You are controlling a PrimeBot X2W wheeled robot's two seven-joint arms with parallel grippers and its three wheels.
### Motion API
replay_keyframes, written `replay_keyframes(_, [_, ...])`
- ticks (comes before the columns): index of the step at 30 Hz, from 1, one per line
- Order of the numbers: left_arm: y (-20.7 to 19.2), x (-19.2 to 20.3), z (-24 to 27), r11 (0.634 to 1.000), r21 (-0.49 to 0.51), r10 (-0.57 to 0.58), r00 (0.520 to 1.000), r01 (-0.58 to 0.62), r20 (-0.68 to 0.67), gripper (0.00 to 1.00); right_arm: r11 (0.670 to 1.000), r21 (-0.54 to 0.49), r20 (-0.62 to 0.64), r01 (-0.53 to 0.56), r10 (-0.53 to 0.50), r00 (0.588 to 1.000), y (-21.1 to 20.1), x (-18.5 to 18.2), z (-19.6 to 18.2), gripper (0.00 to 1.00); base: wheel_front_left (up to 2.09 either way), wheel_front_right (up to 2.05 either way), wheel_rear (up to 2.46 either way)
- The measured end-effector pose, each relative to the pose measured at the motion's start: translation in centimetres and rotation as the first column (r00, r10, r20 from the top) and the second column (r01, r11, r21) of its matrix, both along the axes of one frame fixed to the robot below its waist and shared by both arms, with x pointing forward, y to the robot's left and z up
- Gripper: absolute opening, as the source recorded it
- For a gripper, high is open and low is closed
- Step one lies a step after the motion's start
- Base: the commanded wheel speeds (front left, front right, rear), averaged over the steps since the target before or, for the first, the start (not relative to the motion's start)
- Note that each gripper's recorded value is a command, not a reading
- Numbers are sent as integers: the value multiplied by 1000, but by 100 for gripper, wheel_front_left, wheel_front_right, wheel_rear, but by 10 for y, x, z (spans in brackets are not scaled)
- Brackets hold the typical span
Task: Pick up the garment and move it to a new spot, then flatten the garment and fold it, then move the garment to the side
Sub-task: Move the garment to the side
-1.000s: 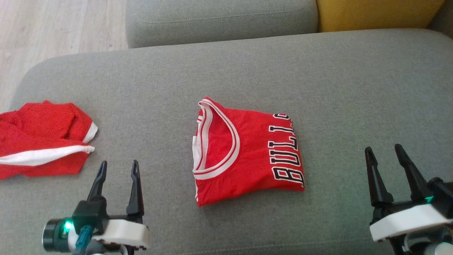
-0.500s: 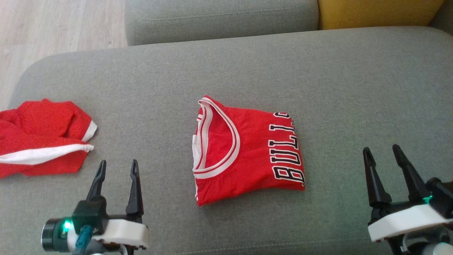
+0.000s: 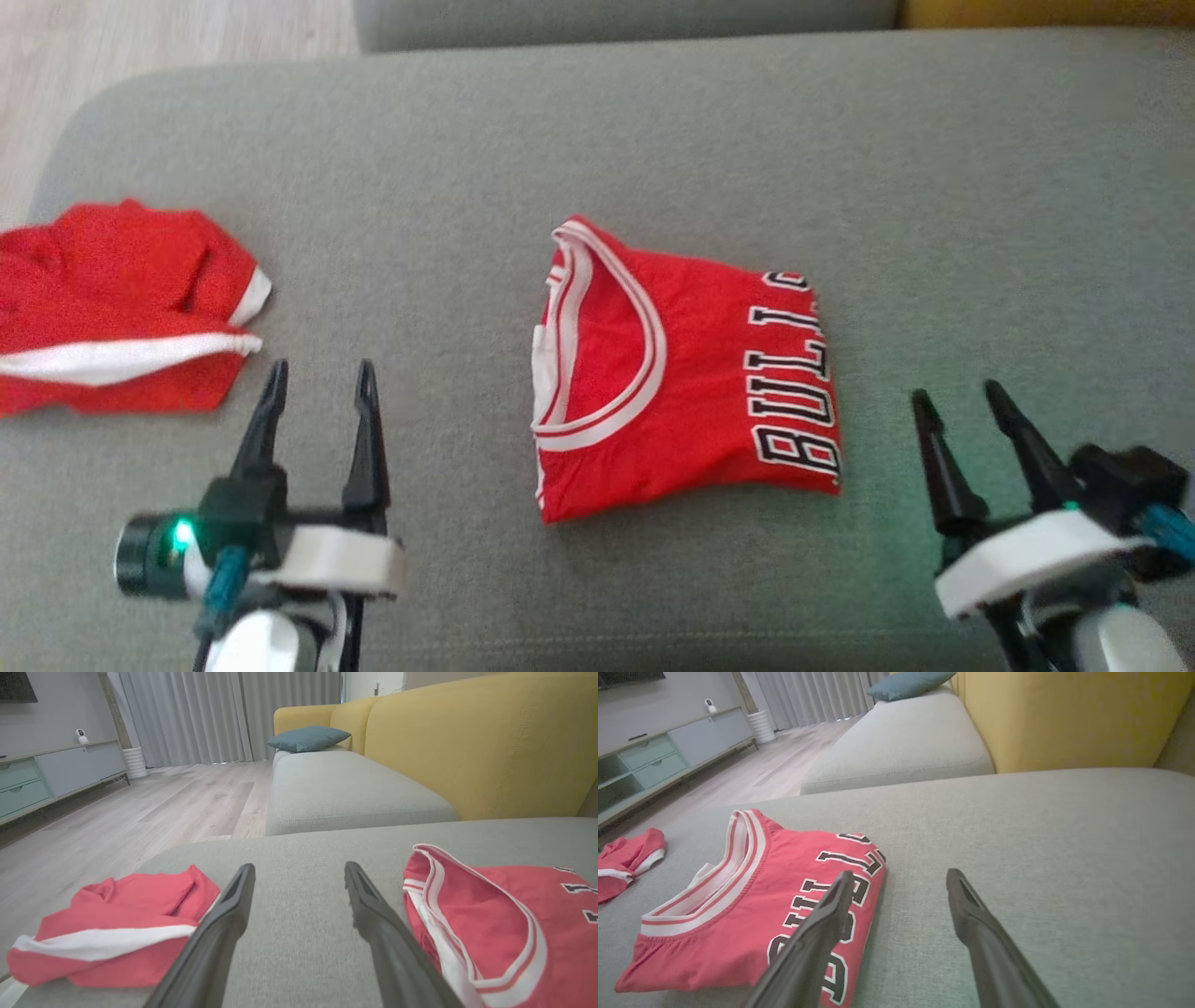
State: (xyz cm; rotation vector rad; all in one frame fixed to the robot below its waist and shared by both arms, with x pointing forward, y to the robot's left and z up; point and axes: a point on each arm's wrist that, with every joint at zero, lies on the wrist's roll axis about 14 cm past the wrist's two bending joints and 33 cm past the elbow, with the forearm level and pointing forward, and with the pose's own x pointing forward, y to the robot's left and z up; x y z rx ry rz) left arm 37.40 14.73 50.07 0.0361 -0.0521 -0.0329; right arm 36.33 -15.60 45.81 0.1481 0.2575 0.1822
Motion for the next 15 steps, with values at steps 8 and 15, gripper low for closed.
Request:
replay_keyframes(8, [7, 21, 0, 999, -6, 33, 999, -33, 15, 100, 991, 33, -171, -127, 131, 977, 42, 28, -57, 100, 0, 0, 0])
replay_keyframes(15, [15, 29, 0, 998, -2, 66, 998, -66, 19, 100, 984, 36, -310, -172, 174, 935, 54, 35, -96, 100, 0, 0, 0])
